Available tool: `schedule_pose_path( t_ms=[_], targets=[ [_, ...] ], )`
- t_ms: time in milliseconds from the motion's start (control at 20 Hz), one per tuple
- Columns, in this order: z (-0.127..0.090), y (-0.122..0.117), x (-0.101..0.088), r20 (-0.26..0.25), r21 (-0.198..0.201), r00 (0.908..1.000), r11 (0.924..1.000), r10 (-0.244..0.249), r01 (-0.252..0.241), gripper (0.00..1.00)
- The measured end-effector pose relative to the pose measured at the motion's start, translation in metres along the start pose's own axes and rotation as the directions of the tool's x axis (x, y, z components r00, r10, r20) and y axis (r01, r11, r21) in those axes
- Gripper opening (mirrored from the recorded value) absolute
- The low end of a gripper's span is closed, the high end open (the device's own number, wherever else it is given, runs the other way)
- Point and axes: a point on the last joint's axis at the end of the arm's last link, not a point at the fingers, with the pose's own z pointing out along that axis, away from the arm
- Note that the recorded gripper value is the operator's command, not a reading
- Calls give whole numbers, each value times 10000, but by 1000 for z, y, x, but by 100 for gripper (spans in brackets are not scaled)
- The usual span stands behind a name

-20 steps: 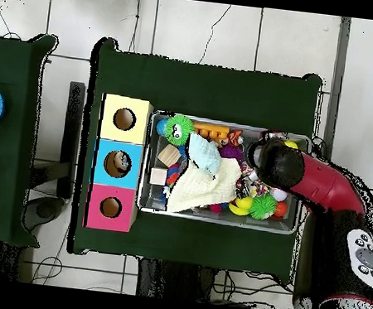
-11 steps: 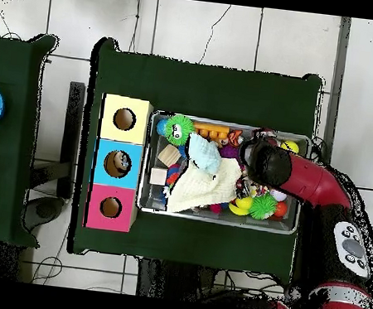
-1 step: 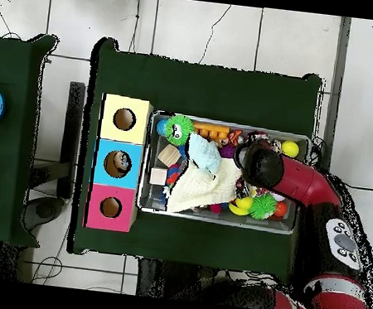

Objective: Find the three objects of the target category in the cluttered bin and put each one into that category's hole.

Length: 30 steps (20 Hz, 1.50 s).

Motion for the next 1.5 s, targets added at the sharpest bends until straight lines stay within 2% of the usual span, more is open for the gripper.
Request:
schedule_pose_path(
  t_ms=[250,450,650,950,1150,1200,1350,1500],
  targets=[
    [4,-6,2,-44,176,10000,9998,9,-8,100],
    [1,-12,2,-145,661,9999,9978,79,-69,100],
    [-6,-20,6,-328,1522,9994,9883,76,-25,100],
    [-18,-26,3,-324,2323,9995,9726,-36,110,100],
    [-24,-23,-5,-41,2471,9999,9688,-159,164,100],
    [-28,-19,-11,188,2438,9995,9696,-251,197,100],
    [-31,-12,-17,454,2374,9983,9711,-373,255,100],
    [-35,5,-29,862,2169,9950,9757,-510,312,100]
  ],
)
